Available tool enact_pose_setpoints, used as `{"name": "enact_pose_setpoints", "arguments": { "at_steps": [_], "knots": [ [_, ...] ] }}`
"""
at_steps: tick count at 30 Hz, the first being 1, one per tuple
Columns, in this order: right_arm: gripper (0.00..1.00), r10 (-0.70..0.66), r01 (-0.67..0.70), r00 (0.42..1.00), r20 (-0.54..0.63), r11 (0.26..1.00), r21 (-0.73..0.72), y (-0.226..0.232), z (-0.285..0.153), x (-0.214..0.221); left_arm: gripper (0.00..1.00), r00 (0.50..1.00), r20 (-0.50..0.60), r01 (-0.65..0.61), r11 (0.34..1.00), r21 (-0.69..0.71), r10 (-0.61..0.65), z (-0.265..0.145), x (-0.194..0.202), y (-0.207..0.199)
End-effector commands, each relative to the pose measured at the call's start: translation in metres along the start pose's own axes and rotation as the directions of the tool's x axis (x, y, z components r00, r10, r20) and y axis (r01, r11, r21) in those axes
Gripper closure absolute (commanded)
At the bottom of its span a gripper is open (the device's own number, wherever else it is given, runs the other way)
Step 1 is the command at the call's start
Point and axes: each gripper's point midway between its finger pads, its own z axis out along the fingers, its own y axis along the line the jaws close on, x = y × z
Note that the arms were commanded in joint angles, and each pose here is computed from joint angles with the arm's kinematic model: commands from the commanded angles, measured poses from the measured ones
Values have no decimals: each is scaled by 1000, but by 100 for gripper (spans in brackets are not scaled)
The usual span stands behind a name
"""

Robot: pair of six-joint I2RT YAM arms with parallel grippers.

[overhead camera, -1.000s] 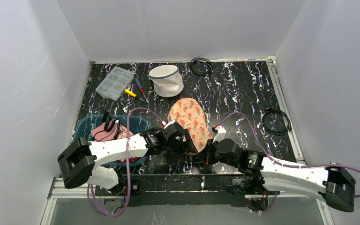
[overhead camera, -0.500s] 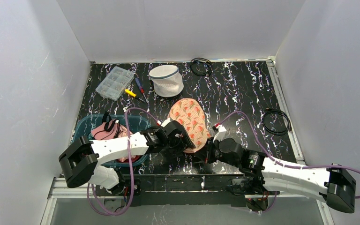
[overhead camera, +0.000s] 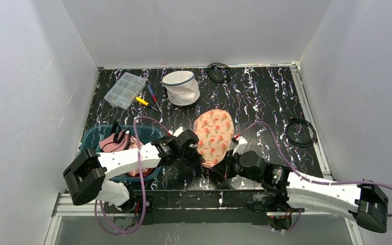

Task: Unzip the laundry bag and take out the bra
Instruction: Unzip the laundry bag at the center of the board.

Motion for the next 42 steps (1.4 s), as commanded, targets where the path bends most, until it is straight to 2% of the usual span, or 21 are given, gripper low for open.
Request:
{"name": "enact_pose_setpoints", "arguments": {
  "at_steps": [1, 8, 11, 17, 22, 24, 26, 31, 37, 42],
  "knots": [
    [99, -10, 10, 999, 33, 1000, 2, 4, -5, -11, 100, 999, 45, -16, 999, -36, 17, -7, -13, 7],
    [99, -56, 53, 998, 11, 976, 209, -39, -25, -8, 100, 999, 6, -49, 999, 8, 49, -8, -18, 3],
    [99, -50, 45, 999, 12, 966, 256, -52, -33, -5, 100, 997, -12, -72, 997, 30, 72, -8, -18, 0],
    [99, -31, 21, 999, 34, 966, 256, -58, -41, -3, 100, 992, -48, -111, 991, 75, 115, -11, -21, -8],
    [99, -23, 15, 999, 41, 981, 193, -48, -37, -3, 100, 984, -65, -164, 984, 71, 168, -5, -25, -12],
    [99, -22, 16, 999, 33, 985, 174, -44, -34, -1, 95, 979, -79, -184, 981, 69, 189, -3, -24, -14],
    [99, -22, 18, 999, 27, 986, 163, -42, -32, 0, 84, 976, -96, -191, 979, 76, 198, 0, -21, -15],
    [99, -22, 18, 999, 27, 992, 128, -31, -27, -3, 37, 981, -84, -167, 983, 81, 174, -9, -18, -2],
    [99, -26, 24, 999, 27, 995, 95, -20, -20, -6, 22, 989, -59, -126, 988, 90, 132, -32, -7, 17],
    [99, -27, 26, 999, 21, 997, 67, -11, -11, -7, 19, 992, -54, -107, 987, 122, 115, -46, 11, 10]
  ]
}}
